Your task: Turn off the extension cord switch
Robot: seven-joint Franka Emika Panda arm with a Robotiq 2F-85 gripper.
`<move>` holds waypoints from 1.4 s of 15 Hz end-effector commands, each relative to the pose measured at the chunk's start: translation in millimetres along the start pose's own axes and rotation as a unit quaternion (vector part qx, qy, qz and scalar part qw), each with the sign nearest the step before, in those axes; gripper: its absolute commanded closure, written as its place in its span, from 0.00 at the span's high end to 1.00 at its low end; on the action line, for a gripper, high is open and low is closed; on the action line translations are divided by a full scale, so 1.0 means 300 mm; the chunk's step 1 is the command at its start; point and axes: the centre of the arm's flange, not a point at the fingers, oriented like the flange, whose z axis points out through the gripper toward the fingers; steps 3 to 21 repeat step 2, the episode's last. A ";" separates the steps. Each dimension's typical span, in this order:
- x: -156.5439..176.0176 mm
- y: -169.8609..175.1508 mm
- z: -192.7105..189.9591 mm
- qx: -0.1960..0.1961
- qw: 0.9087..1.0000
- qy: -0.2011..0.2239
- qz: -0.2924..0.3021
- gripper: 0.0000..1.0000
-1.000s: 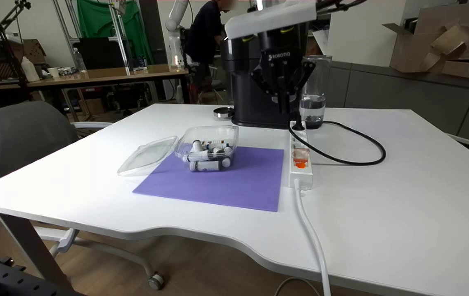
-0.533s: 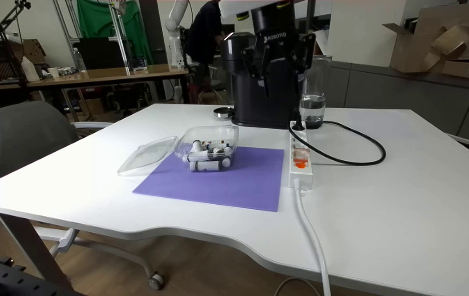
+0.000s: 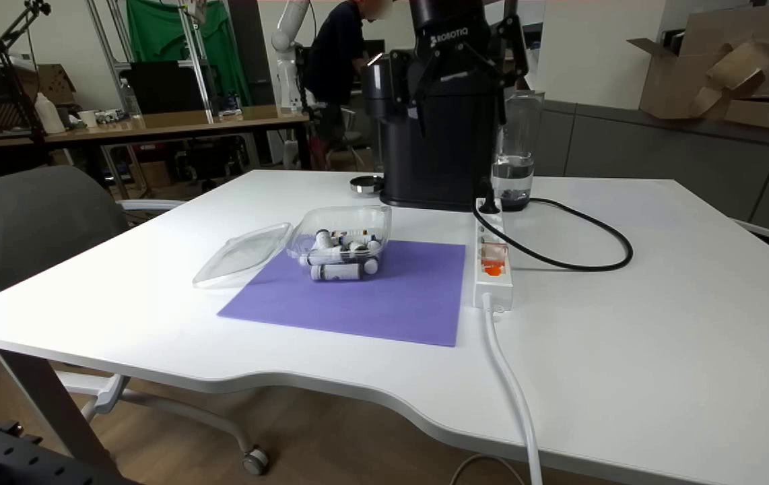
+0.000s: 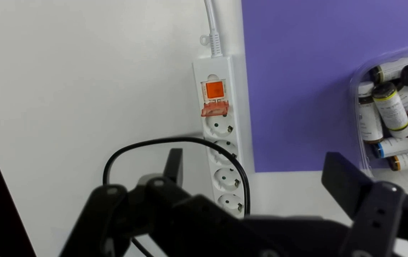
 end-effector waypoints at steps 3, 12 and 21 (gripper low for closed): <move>-0.058 -0.003 -0.049 0.019 0.999 -0.026 0.008 1.00; -0.058 -0.003 -0.049 0.019 0.999 -0.026 0.008 1.00; -0.058 -0.003 -0.049 0.019 0.999 -0.026 0.008 1.00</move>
